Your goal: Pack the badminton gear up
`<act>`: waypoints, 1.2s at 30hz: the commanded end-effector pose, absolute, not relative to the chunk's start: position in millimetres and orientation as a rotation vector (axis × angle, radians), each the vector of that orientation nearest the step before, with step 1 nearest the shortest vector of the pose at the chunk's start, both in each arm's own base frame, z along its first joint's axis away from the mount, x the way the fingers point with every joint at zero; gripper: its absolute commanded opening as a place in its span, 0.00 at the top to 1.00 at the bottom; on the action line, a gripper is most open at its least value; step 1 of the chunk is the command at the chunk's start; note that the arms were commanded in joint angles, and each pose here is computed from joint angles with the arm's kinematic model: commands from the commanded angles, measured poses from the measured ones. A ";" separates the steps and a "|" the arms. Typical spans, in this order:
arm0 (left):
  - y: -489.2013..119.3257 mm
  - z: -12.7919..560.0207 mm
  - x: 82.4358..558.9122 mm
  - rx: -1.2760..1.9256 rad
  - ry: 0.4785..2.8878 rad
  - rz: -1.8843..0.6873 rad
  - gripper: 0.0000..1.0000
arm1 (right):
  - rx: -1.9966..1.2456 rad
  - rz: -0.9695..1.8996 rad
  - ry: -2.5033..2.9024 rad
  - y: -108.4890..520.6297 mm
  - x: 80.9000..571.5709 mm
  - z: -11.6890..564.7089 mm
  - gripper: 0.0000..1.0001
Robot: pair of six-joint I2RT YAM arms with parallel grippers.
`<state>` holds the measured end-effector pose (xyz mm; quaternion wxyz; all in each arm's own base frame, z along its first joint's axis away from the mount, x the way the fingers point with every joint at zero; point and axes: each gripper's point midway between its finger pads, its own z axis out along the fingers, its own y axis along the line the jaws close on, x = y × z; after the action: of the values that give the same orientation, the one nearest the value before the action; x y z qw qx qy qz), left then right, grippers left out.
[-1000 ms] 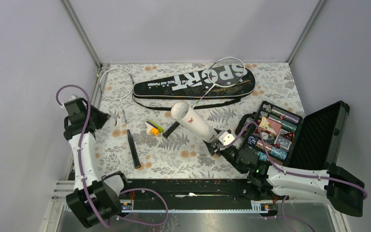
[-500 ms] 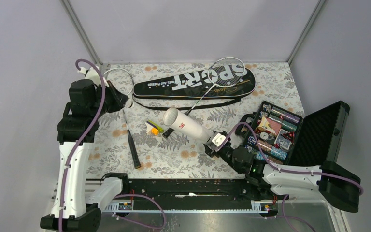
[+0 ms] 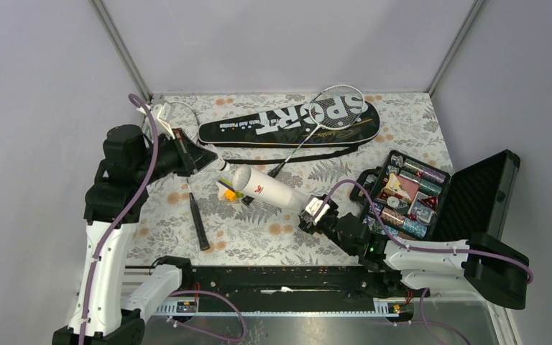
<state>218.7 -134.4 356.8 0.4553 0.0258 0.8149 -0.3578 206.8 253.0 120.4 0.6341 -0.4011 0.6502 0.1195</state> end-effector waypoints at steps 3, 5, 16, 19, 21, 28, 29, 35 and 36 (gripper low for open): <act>-163.2 416.9 197.7 0.187 1.806 -1.132 1.00 | -0.822 0.319 1.421 264.2 214.0 157.6 0.34; -170.7 423.3 193.2 0.212 1.774 -1.203 1.00 | -0.822 0.322 1.421 264.4 213.7 157.7 0.34; -178.5 415.3 184.9 0.269 1.774 -1.248 1.00 | -0.779 0.330 1.417 260.9 214.5 163.8 0.34; -180.9 412.0 183.9 0.268 1.786 -1.260 1.00 | -0.773 0.330 1.418 259.9 214.8 164.1 0.34; -182.8 410.0 183.4 0.269 1.793 -1.265 1.00 | -0.770 0.326 1.419 259.2 215.2 163.9 0.34; -194.7 393.4 180.8 0.274 1.851 -1.309 0.97 | -0.764 0.327 1.418 258.4 215.3 164.8 0.34; -196.5 393.1 179.3 0.280 1.855 -1.320 0.93 | -0.764 0.327 1.418 258.5 215.4 165.0 0.34; -190.6 408.1 173.8 0.300 1.833 -1.259 0.64 | -0.763 0.334 1.416 258.7 214.5 165.8 0.34; -189.2 409.2 174.1 0.300 1.833 -1.244 0.59 | -0.763 0.338 1.414 259.2 214.1 166.2 0.34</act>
<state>176.8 -194.4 381.2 0.3911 0.1015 0.7568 -0.5138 206.8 251.1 121.5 0.6340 -0.3935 0.6546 0.1212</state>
